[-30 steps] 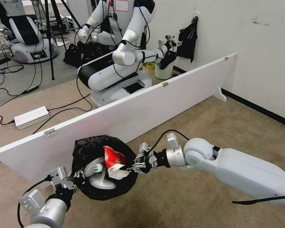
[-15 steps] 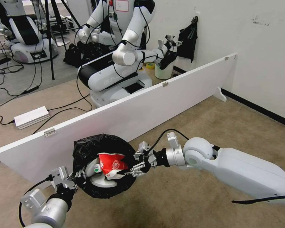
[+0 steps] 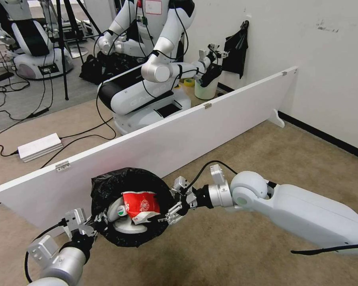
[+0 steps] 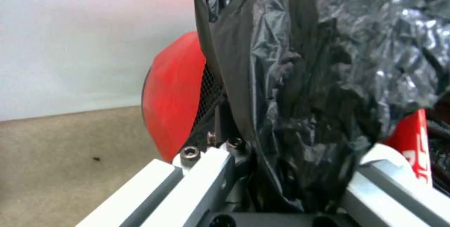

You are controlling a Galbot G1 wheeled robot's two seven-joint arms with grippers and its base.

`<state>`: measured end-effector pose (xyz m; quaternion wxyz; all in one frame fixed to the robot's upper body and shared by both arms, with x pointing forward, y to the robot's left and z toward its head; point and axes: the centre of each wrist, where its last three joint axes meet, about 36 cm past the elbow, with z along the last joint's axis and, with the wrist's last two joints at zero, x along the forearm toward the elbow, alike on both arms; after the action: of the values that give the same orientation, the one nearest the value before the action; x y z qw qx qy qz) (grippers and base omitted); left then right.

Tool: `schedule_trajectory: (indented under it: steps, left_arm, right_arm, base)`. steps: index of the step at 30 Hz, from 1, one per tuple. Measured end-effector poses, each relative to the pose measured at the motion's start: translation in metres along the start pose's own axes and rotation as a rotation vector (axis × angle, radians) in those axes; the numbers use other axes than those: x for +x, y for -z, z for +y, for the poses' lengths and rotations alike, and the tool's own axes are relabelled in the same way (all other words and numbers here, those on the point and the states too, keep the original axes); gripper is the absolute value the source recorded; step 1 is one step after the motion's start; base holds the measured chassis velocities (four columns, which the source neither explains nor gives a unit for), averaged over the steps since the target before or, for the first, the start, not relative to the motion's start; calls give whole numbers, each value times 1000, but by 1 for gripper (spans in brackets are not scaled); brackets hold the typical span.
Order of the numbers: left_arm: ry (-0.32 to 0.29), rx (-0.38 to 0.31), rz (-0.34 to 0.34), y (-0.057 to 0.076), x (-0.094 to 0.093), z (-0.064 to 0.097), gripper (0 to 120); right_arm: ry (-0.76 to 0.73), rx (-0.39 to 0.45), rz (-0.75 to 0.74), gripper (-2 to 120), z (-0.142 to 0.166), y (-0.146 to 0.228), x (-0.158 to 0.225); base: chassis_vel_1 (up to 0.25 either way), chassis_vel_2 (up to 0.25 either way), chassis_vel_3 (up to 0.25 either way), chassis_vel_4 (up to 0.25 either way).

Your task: Pick up the trash bin, then pick up the garbage from the floor and place it into the trash bin.

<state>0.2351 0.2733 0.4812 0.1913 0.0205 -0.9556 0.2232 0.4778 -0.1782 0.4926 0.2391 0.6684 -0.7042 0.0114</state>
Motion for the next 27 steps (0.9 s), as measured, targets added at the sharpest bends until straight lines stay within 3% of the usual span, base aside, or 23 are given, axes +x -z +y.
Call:
schedule_trajectory:
  steps: [27]
  left_arm:
    - [3,-31,24,-4,-7,5,0]
  right_arm:
    - [-104,14,-61,96,16,3,55]
  base:
    - [0,0,0,0]
